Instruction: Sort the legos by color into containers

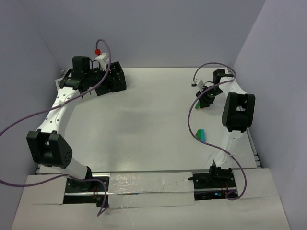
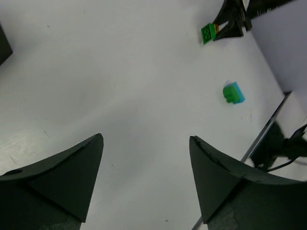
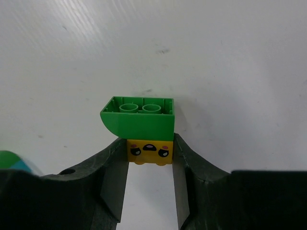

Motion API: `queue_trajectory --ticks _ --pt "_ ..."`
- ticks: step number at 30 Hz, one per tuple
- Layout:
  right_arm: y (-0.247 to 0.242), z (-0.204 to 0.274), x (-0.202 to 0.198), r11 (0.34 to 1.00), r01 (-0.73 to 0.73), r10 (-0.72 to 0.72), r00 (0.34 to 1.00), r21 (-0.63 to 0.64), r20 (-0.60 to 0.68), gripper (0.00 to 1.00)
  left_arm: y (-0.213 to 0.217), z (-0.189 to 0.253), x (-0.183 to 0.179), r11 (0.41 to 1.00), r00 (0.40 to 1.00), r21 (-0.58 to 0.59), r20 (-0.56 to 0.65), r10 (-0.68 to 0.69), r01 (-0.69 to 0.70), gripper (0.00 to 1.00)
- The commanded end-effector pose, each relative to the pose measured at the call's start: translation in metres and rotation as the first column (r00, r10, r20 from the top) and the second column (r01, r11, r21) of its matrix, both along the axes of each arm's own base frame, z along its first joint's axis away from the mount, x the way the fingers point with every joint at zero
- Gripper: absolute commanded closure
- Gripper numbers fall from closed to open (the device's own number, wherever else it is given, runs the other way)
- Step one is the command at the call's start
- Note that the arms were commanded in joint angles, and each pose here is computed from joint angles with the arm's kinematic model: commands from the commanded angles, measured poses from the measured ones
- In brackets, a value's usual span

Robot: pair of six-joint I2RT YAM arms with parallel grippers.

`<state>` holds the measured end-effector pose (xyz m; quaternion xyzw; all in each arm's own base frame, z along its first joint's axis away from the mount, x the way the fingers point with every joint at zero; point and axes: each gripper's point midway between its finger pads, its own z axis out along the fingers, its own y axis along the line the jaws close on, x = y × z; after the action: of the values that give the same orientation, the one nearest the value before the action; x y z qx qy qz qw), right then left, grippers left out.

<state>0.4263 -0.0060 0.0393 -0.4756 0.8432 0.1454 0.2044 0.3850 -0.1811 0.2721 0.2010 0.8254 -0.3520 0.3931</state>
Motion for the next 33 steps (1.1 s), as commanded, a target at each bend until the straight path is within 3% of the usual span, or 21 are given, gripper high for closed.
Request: queue_trajectory --ticks 1,2,4,10,16,25,33 --pt "0.064 0.119 0.007 0.992 -0.023 -0.011 0.966 0.128 0.260 1.00 0.036 0.053 -0.011 0.971 0.987 -0.188 0.041 0.157 -0.146 0.09" --pt "0.086 0.128 0.003 0.988 -0.056 0.015 0.961 0.141 0.277 1.00 0.042 0.057 -0.014 0.965 0.982 -0.199 0.051 0.184 -0.170 0.03" --pt "0.115 0.155 -0.002 0.982 -0.082 0.020 0.941 0.172 0.338 1.00 0.048 0.060 -0.020 0.961 0.976 -0.201 0.064 0.208 -0.191 0.01" --pt "0.239 0.211 -0.043 0.920 -0.250 0.092 0.887 0.303 0.452 1.00 0.047 0.037 -0.047 0.965 0.982 -0.184 -0.044 0.184 -0.189 0.01" --pt "0.312 0.241 -0.081 0.860 -0.377 0.156 0.835 0.343 0.527 1.00 0.034 0.018 -0.076 0.963 0.986 -0.238 -0.136 0.092 -0.123 0.08" --pt "0.355 0.229 -0.122 0.840 -0.462 0.267 0.809 0.286 0.523 1.00 0.020 -0.003 -0.091 0.947 0.972 -0.303 -0.230 0.037 -0.108 0.14" --pt "0.368 0.222 -0.138 0.835 -0.480 0.305 0.811 0.270 0.499 1.00 -0.011 -0.005 -0.100 0.946 0.974 -0.323 -0.220 -0.053 -0.021 0.15"
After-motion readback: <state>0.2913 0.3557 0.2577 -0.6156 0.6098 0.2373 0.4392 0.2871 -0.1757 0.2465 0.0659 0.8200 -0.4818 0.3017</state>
